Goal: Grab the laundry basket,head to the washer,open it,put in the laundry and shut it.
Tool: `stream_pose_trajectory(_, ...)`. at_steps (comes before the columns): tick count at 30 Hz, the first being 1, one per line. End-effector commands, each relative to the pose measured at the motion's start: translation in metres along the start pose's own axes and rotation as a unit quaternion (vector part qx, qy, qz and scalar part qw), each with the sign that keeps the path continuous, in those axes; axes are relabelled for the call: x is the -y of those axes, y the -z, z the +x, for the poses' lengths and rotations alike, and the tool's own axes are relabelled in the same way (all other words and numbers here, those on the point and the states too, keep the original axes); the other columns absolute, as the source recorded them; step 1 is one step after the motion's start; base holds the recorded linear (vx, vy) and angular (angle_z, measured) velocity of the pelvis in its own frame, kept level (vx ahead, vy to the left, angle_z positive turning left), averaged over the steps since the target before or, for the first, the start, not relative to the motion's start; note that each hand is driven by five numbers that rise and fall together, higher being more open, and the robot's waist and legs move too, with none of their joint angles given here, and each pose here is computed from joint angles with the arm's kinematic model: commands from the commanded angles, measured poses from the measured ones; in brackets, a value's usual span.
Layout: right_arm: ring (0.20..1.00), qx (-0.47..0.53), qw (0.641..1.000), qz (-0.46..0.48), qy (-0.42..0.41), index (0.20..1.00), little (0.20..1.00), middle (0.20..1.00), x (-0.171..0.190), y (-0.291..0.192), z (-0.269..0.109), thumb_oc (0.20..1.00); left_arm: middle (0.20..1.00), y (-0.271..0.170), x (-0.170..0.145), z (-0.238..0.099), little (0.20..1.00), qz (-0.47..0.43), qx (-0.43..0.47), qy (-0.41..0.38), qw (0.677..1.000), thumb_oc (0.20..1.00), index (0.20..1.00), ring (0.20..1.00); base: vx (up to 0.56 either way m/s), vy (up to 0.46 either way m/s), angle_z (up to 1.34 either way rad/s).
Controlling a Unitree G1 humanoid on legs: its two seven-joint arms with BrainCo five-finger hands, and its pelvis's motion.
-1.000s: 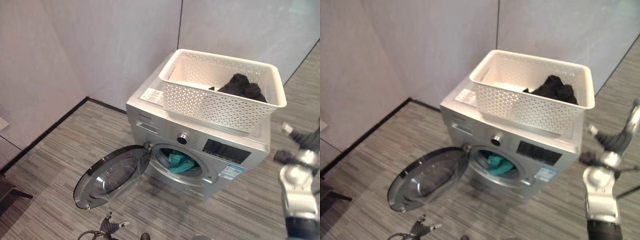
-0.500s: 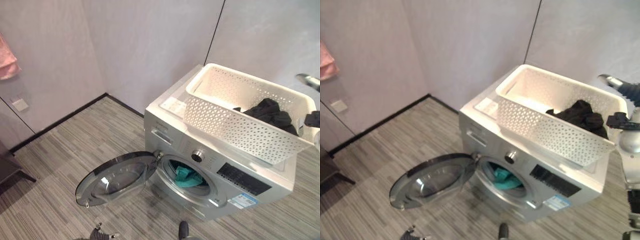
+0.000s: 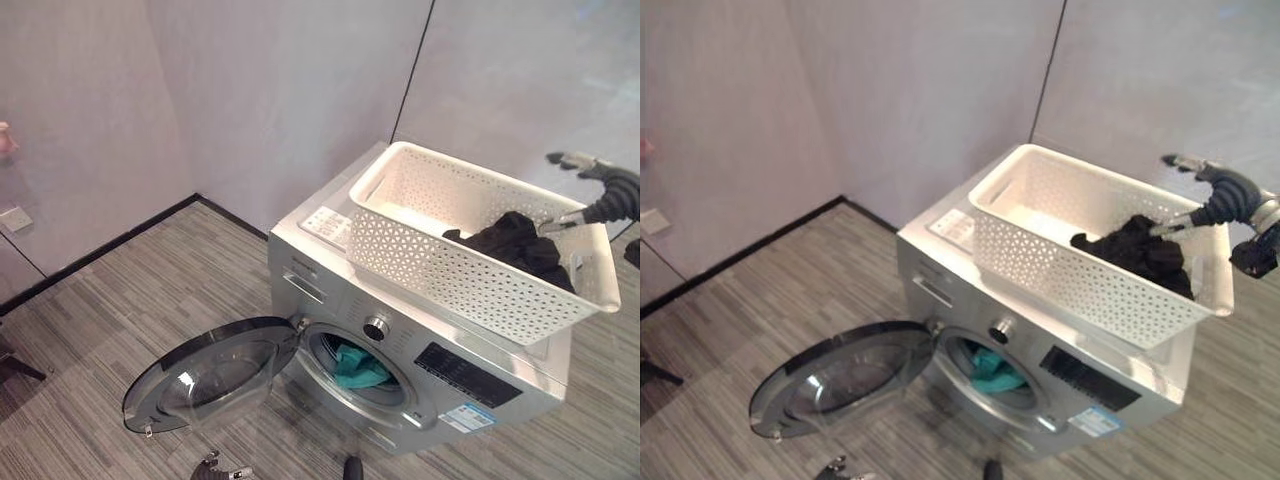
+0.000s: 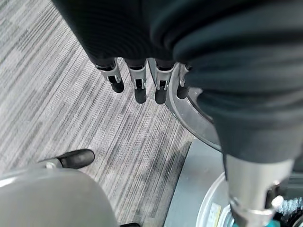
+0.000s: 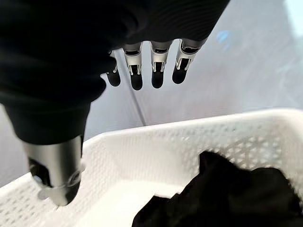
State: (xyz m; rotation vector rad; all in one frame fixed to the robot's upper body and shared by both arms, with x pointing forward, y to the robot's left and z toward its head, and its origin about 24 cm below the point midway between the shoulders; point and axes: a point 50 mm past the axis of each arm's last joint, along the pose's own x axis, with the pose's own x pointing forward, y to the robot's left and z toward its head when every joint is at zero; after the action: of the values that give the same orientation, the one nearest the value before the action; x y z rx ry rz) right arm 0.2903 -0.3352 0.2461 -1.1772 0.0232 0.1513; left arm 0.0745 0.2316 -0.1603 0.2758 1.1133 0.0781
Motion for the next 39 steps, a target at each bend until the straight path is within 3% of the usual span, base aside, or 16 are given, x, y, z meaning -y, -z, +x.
stream_pose_trajectory(1,1.0,0.008,0.999,-0.02,0.024,1.0,1.0,1.0,0.023,-0.011,0.008,1.0,1.0,0.0,-0.004,0.001,1.0,0.002,-0.001,0.008,1.0,1.0,1.0,1.0,0.0,0.0,0.0)
stream_pose_trajectory(23,1.0,-0.095,0.995,-0.039,0.017,1.0,1.0,1.0,0.016,0.023,0.025,1.0,1.0,-0.007,-0.008,0.002,1.0,-0.044,0.013,-0.002,0.999,1.0,1.0,1.0,0.01,-0.032,0.05)
stream_pose_trajectory(39,1.0,-0.167,0.975,-0.124,-0.081,1.0,1.0,1.0,-0.014,0.041,0.04,1.0,1.0,-0.047,-0.012,0.008,1.0,-0.067,0.081,0.003,0.994,1.0,1.0,1.0,0.01,-0.06,0.04)
